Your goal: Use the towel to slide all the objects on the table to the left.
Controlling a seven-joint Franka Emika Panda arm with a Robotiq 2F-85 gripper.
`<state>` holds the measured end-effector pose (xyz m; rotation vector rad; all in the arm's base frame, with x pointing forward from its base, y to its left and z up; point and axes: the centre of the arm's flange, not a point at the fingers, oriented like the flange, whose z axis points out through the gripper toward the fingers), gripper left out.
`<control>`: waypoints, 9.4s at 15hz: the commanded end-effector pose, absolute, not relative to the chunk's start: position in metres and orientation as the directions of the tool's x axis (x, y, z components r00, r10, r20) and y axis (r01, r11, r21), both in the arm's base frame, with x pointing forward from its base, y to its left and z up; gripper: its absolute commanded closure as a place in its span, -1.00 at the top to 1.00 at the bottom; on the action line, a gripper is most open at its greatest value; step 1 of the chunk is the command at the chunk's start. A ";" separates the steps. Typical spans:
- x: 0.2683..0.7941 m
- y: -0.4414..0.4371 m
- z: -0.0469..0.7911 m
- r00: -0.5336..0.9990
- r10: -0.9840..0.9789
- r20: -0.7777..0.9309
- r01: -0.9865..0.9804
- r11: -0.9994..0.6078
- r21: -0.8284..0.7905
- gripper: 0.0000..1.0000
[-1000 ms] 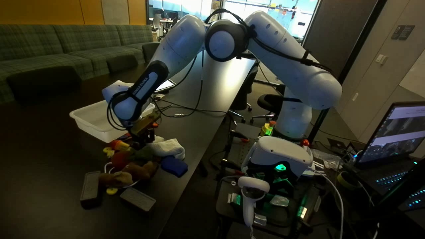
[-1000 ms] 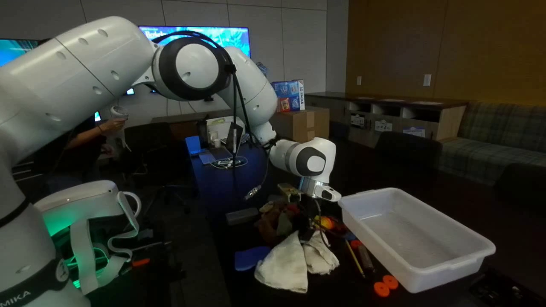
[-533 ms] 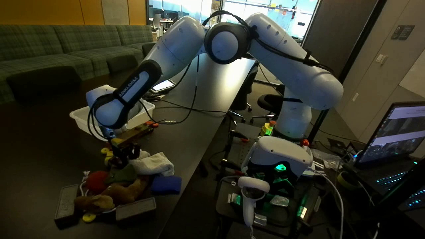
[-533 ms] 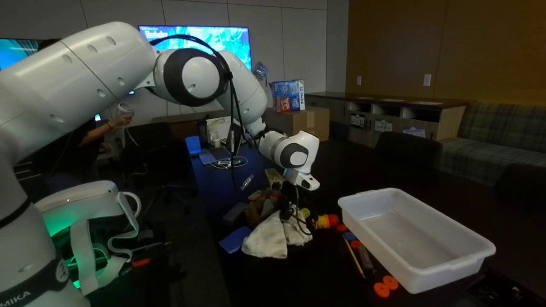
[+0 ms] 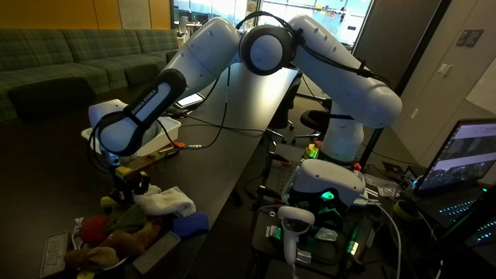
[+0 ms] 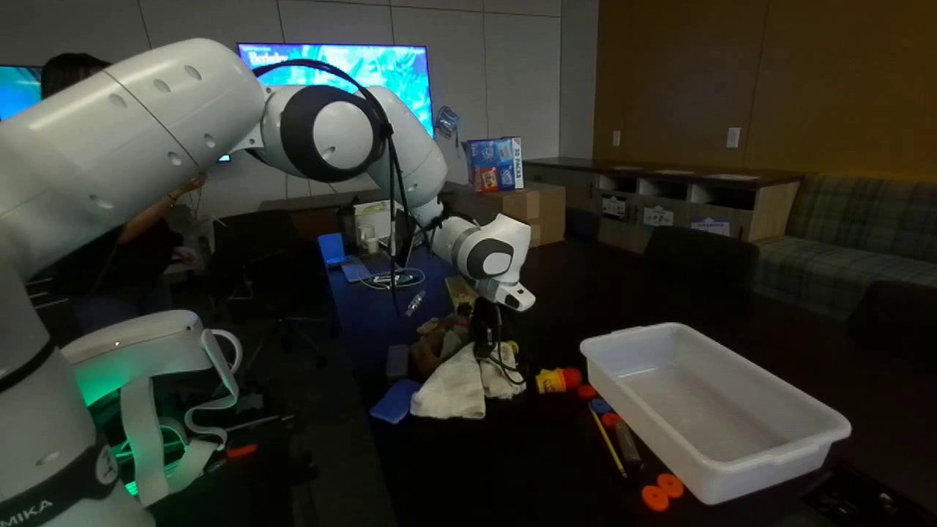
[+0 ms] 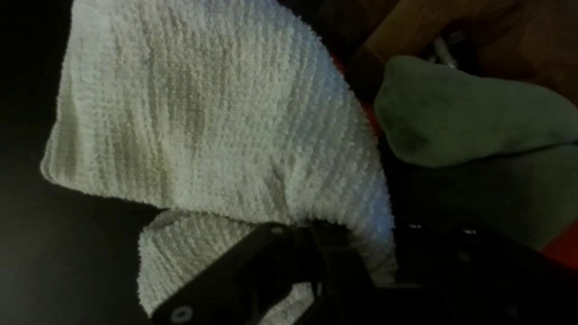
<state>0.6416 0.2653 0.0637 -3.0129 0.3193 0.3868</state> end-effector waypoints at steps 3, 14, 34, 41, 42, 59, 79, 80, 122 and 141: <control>0.644 0.199 0.125 0.979 -0.098 -0.180 -0.132 -0.974 -0.183 -0.68; 0.596 -0.055 0.183 0.983 0.086 -0.164 0.023 -0.935 -0.353 -0.68; 0.684 -0.185 0.062 0.910 -0.403 0.097 -0.414 -0.891 0.186 -0.69; 0.689 -0.161 0.038 0.903 -0.410 0.125 -0.428 -0.882 0.199 -0.68; 0.689 -0.152 0.037 0.910 -0.396 0.120 -0.413 -0.891 0.189 -0.68; 0.698 0.064 0.034 0.984 -0.141 0.108 -0.151 -0.985 0.089 -0.68; 0.693 0.302 0.113 0.972 0.077 0.220 0.083 -0.996 -0.018 -0.68; 0.696 0.296 0.127 0.969 0.075 0.233 0.082 -0.996 -0.022 -0.68; 0.679 -0.031 0.386 0.995 -0.101 -0.016 -0.097 -0.980 0.172 1.00; 0.466 -0.158 0.339 0.990 0.083 0.114 0.073 -0.993 0.094 1.00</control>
